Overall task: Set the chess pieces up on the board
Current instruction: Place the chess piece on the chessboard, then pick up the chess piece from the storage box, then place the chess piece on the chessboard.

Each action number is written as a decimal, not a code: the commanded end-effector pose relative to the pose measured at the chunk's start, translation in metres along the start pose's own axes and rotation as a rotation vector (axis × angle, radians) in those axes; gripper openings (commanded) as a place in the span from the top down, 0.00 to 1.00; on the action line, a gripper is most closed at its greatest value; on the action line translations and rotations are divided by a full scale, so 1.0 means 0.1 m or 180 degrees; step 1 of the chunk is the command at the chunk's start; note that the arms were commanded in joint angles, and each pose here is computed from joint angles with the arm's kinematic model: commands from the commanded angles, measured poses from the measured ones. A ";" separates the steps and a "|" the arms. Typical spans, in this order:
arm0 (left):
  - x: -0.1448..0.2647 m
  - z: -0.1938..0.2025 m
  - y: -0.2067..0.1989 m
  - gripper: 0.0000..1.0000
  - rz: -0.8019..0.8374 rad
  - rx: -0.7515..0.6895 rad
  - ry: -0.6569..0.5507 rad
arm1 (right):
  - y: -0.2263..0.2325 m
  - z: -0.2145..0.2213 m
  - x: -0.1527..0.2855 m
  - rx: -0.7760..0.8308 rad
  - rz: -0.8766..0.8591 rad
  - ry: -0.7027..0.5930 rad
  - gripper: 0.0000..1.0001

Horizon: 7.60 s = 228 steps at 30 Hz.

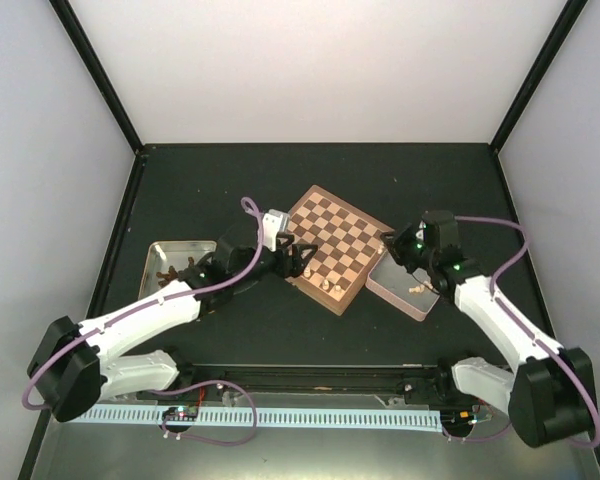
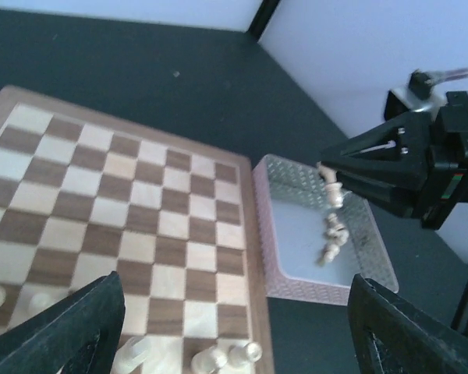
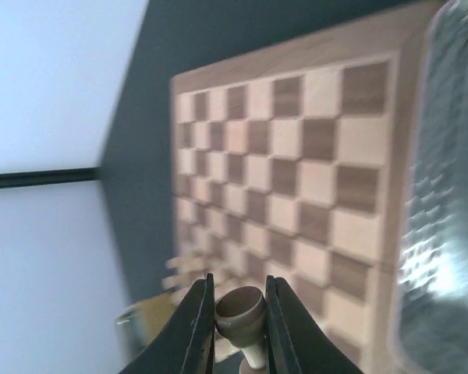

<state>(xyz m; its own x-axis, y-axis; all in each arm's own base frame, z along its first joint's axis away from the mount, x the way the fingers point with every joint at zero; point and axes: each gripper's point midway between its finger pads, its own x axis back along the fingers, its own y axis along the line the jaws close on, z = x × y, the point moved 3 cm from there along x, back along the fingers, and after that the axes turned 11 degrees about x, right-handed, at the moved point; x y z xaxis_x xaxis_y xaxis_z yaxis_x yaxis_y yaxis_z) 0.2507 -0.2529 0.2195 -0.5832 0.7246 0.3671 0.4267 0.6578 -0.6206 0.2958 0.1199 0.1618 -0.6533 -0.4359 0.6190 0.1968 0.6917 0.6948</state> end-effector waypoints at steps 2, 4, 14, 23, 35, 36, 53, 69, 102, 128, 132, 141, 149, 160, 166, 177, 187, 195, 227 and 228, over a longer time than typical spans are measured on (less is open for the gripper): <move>0.10 -0.26 -0.49 0.19 0.0347 -0.0656 -0.0713 | 0.51 0.15 0.23 -0.1272 -0.0880 0.0315 0.89; 0.09 -0.27 -0.60 0.20 0.0429 -0.0804 -0.0814 | 0.64 0.16 0.32 -0.1465 -0.1008 0.0367 0.89; -0.04 -0.25 -1.12 0.28 0.0622 -0.1944 -0.1268 | 1.14 0.43 0.49 -0.2122 -0.1548 0.0976 0.82; -0.05 -0.21 -1.23 0.56 0.0598 -0.2592 -0.1432 | 1.37 0.47 0.58 -0.2011 -0.1692 0.1131 0.82; -0.25 -0.14 -1.10 0.79 0.0317 -0.2713 -0.1348 | 1.44 0.49 0.63 -0.1984 -0.1788 0.1209 0.82; -0.25 -0.14 -1.10 0.81 0.0299 -0.2714 -0.1356 | 1.45 0.50 0.64 -0.1981 -0.1791 0.1224 0.82; -0.26 -0.34 -0.98 0.98 -0.0200 -0.2280 -0.1111 | 1.33 0.52 0.65 -0.1693 -0.1742 0.1039 0.51; -0.29 0.31 -0.22 0.98 -0.0744 -0.1231 0.1044 | 0.63 0.00 0.74 -0.0072 -0.0590 -0.0517 0.35; -0.78 0.78 0.28 0.98 -0.1034 -0.1018 0.1566 | 0.52 0.07 0.55 0.0165 -0.0344 -0.0311 0.35; -0.90 0.92 0.42 0.82 -0.1127 -0.0998 0.1655 | 0.51 0.07 0.58 0.0157 -0.0337 -0.0321 0.35; -0.88 0.88 0.37 0.70 -0.1095 -0.0992 0.1645 | 0.52 0.07 0.59 0.0142 -0.0353 -0.0327 0.35; -0.77 0.61 0.15 0.67 -0.1001 -0.0982 0.1444 | 0.53 0.04 0.67 0.0116 -0.0381 -0.0414 0.35; -0.49 0.07 -0.13 0.64 -0.0928 -0.0912 0.0900 | 0.37 -0.04 0.75 0.0592 0.0008 -0.0640 0.35; 0.35 -0.69 -0.16 0.41 -0.0805 -0.0683 -0.0353 | -0.45 0.03 0.69 0.1366 0.1544 -0.0312 0.44; 0.67 -0.82 -0.14 0.23 -0.0711 -0.0692 -0.0831 | -0.89 0.17 0.59 0.1250 0.2138 0.0049 0.57; 0.68 -0.83 -0.13 0.20 -0.0702 -0.0706 -0.0790 | -1.29 0.26 0.29 0.1045 0.2370 0.0356 0.67; 0.70 -0.84 -0.12 0.22 -0.0659 -0.0731 -0.0806 | -1.43 0.21 0.10 0.1028 0.2434 0.0319 0.74; 0.71 -0.85 -0.11 0.23 -0.0680 -0.0738 -0.0820 | -1.35 0.14 0.14 0.1081 0.2405 0.0248 0.98; -0.37 0.38 -0.90 0.20 0.1051 -0.1269 -0.0146 | -0.26 0.33 0.41 -0.0292 0.0471 0.0376 0.99; -0.41 0.41 -0.93 0.20 0.1077 -0.1321 -0.0164 | -0.26 0.34 0.44 -0.0317 0.0473 0.0373 0.99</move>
<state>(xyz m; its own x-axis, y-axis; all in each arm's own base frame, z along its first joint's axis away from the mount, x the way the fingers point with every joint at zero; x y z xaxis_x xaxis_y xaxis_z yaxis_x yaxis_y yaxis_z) 0.2048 -0.3285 0.2117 -0.3843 0.8745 0.2958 0.7377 0.4836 -0.4711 0.2434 0.0937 0.1484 -0.5252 -0.3223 0.7876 0.3175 0.7845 0.5327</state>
